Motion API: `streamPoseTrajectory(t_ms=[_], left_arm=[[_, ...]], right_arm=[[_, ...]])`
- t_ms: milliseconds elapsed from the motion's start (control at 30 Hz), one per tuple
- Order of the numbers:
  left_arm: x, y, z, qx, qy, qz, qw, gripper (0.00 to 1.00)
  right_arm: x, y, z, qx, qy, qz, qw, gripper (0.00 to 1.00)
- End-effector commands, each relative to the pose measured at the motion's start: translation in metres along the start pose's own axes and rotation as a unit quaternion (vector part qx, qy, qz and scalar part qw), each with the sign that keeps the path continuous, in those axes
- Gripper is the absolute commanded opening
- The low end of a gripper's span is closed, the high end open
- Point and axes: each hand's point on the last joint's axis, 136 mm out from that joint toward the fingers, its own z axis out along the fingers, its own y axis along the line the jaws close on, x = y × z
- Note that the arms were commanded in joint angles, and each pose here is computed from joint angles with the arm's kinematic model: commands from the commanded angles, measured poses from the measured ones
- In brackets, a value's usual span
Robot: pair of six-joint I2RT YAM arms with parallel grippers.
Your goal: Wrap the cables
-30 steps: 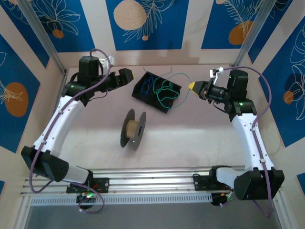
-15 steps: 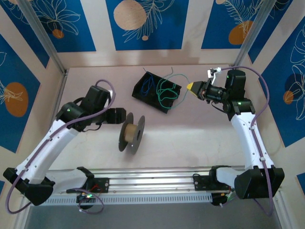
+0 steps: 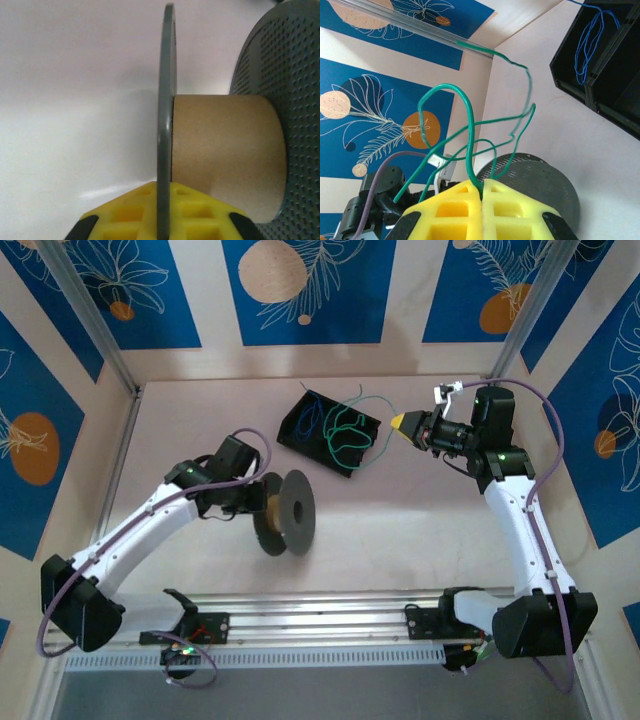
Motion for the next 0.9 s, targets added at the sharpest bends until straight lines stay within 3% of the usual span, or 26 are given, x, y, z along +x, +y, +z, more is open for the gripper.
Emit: streamPoseTrajectory(t_ms=[0,133,300,333,367,467,567,700,867], left_arm=[[-0.023,-0.022,0.008,0.080,-0.026,-0.046,0.995,0.00],[-0.056,-0.033,0.018,0.173,-0.044,-0.121,0.976,0.00],[-0.064,-0.017,0.051,0.200,-0.026,-0.176,0.964,0.00],[-0.064,-0.013,0.056,0.198,-0.024,-0.181,0.963,0.07],[-0.063,-0.007,0.059,0.193,-0.022,-0.188,0.963,0.25],[-0.061,0.008,0.056,0.162,-0.026,-0.187,0.969,0.64],[-0.059,0.027,0.034,0.095,-0.050,-0.165,0.980,0.88],[-0.067,0.045,-0.010,0.023,-0.092,-0.129,0.987,1.00],[-0.082,0.030,-0.058,0.025,-0.135,-0.077,0.987,1.00]], right_arm=[[0.005,0.012,-0.007,-0.014,0.003,-0.013,1.000,0.00],[0.004,0.016,-0.010,-0.019,0.003,-0.014,1.000,0.00],[0.006,0.023,-0.013,-0.028,0.008,-0.024,0.999,0.00],[0.006,0.023,-0.013,-0.028,0.008,-0.025,0.999,0.00],[0.007,0.021,-0.013,-0.027,0.010,-0.023,0.999,0.00],[0.008,0.021,-0.013,-0.028,0.012,-0.024,0.999,0.00],[0.009,0.022,-0.013,-0.030,0.014,-0.023,0.999,0.00],[0.011,0.026,-0.015,-0.037,0.017,-0.027,0.999,0.00],[0.013,0.028,-0.015,-0.041,0.023,-0.025,0.999,0.00]])
